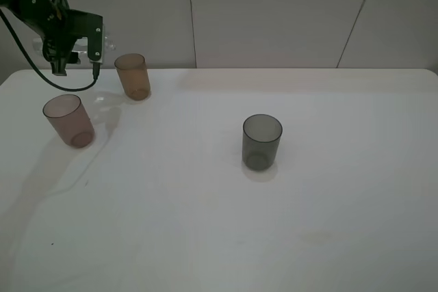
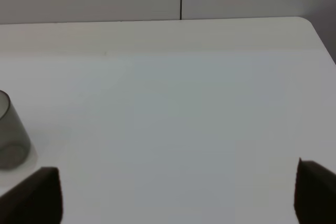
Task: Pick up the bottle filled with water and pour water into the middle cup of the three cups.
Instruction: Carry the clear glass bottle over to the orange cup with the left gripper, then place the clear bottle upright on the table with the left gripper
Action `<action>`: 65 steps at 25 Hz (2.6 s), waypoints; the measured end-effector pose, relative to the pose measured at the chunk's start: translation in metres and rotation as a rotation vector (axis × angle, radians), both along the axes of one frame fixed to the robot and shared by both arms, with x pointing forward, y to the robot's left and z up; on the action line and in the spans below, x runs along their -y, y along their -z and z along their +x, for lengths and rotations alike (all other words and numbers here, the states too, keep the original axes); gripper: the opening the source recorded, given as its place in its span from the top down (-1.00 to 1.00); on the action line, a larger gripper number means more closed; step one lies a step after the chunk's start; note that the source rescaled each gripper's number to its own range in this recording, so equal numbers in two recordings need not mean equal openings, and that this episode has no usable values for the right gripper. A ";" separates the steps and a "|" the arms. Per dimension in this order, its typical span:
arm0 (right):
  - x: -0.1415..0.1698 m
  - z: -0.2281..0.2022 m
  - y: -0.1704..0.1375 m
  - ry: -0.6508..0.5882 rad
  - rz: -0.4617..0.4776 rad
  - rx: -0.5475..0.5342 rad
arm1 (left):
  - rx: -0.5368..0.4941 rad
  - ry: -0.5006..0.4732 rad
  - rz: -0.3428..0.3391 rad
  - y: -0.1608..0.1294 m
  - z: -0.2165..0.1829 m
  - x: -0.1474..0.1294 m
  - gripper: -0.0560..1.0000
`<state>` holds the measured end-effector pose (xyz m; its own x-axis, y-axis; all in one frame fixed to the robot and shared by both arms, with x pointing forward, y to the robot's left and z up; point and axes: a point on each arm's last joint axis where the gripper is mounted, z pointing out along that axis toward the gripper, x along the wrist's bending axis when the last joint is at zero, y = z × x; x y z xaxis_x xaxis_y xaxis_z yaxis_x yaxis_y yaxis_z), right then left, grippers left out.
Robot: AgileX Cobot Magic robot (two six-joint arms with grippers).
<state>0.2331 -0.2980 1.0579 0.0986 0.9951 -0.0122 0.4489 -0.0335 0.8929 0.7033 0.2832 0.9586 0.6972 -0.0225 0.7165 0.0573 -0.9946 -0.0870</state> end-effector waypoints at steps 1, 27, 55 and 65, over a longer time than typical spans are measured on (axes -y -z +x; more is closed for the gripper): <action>0.000 0.000 0.000 0.000 0.000 0.000 | 0.003 0.004 0.003 0.000 0.000 0.000 0.85; 0.000 0.000 0.000 0.000 0.000 0.000 | 0.094 0.138 0.080 -0.007 0.012 0.008 0.85; 0.000 0.000 0.000 0.000 0.000 0.000 | 0.129 0.254 0.210 -0.007 0.017 0.009 0.85; 0.000 0.000 0.000 0.000 0.000 0.000 | 0.135 0.322 0.302 -0.008 0.018 0.009 0.85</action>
<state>0.2331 -0.2980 1.0579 0.0986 0.9951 -0.0122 0.4489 -0.0335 0.8929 0.7210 0.2739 0.9664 0.5214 -0.4445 0.7283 -0.2193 -0.8947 -0.3890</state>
